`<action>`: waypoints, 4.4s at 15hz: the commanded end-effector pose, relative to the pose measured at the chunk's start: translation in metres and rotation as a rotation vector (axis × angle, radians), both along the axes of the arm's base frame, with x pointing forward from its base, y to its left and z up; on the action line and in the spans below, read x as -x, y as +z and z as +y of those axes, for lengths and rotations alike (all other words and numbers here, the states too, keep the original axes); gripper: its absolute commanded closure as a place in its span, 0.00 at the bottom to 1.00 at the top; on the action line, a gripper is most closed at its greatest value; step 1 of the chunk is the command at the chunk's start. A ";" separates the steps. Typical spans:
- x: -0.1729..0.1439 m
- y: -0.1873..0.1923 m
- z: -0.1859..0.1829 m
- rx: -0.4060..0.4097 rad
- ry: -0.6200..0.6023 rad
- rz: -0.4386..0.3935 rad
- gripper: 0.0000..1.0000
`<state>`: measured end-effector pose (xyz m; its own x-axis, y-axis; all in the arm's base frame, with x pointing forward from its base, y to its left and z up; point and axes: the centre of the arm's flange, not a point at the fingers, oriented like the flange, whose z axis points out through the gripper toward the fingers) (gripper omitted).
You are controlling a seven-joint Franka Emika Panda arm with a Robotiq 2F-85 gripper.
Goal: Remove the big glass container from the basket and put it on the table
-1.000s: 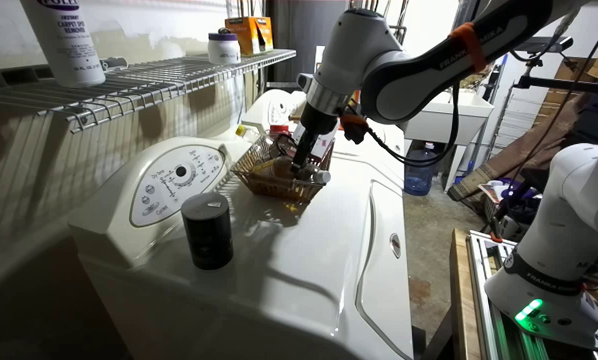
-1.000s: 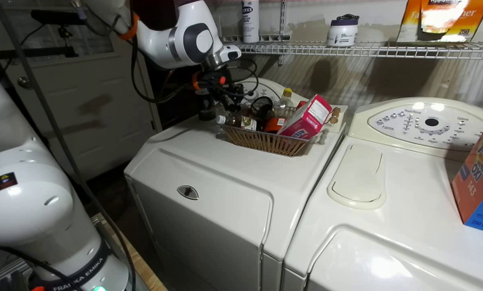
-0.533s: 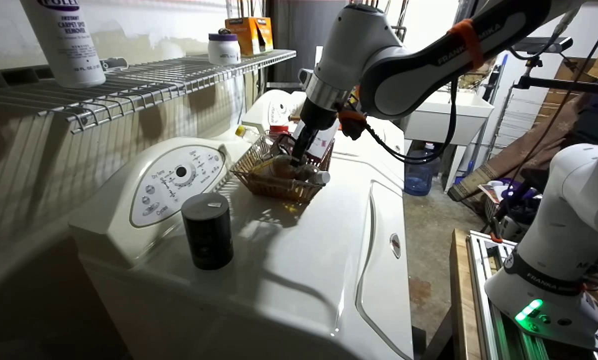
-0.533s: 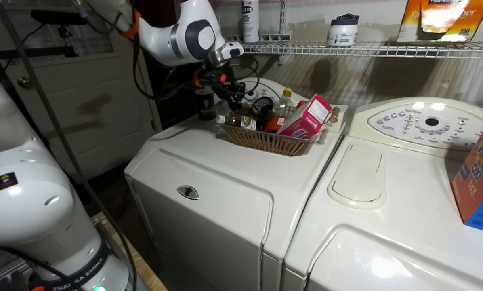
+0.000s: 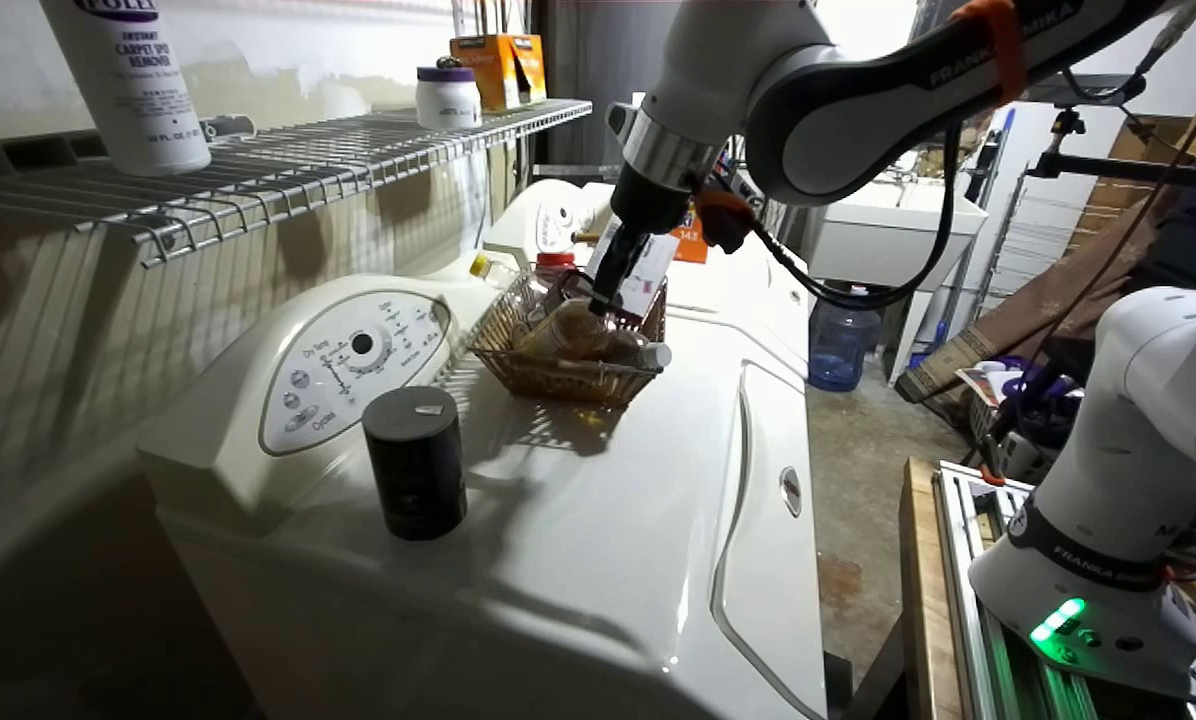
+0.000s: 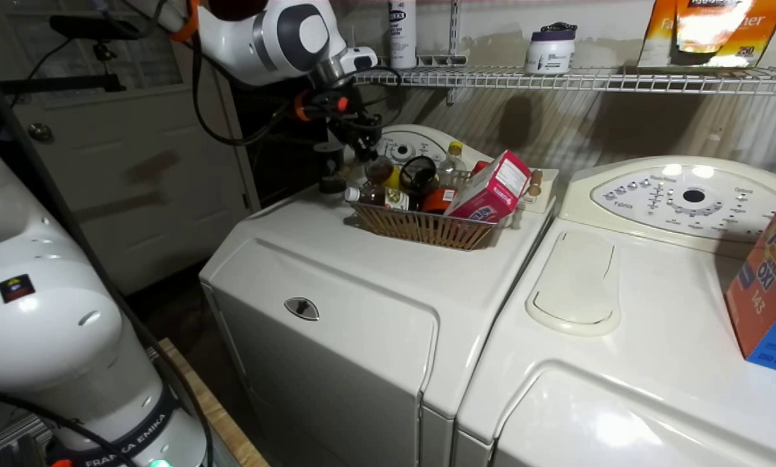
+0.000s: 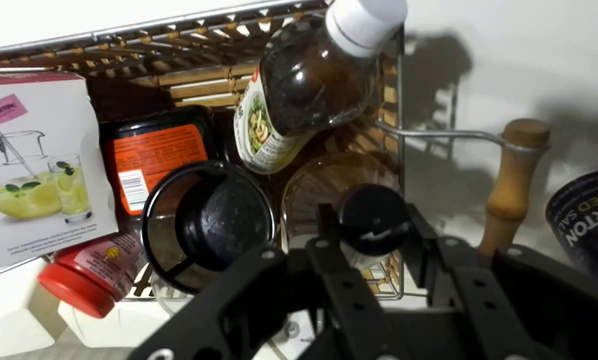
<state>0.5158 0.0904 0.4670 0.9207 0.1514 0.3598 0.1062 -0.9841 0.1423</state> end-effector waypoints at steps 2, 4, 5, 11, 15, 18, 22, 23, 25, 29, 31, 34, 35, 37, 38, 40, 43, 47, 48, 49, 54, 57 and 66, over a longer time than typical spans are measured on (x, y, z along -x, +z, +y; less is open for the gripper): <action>0.011 0.046 0.010 0.040 0.021 -0.051 0.88; 0.010 0.057 0.010 0.048 0.027 -0.071 0.88; 0.010 0.061 0.010 0.050 0.031 -0.080 0.88; 0.006 0.078 0.004 0.061 0.032 -0.130 0.88; 0.003 0.089 -0.001 0.070 0.033 -0.167 0.88; 0.004 0.095 -0.002 0.064 0.035 -0.175 0.89; 0.009 0.105 0.003 0.055 0.044 -0.182 0.88; 0.011 0.109 0.005 0.056 0.046 -0.188 0.88; 0.015 0.115 0.007 0.058 0.052 -0.201 0.88; 0.024 0.130 0.011 0.059 0.064 -0.228 0.89; 0.027 0.136 0.013 0.062 0.070 -0.241 0.89; 0.032 0.142 0.015 0.062 0.076 -0.248 0.89; 0.035 0.143 0.018 0.057 0.081 -0.239 0.89; 0.042 0.145 0.024 0.063 0.093 -0.228 0.89; 0.047 0.146 0.028 0.069 0.100 -0.219 0.88; 0.059 0.149 0.038 0.081 0.119 -0.197 0.89; 0.078 0.155 0.054 0.100 0.159 -0.185 0.89; 0.104 0.166 0.072 0.097 0.240 -0.155 0.89; 0.110 0.168 0.076 0.092 0.272 -0.142 0.88; 0.115 0.169 0.080 0.081 0.319 -0.120 0.88; 0.131 0.168 0.097 0.039 0.574 -0.043 0.88; 0.129 0.163 0.098 0.013 0.695 -0.010 0.89; 0.115 0.139 0.086 -0.025 0.819 -0.001 0.65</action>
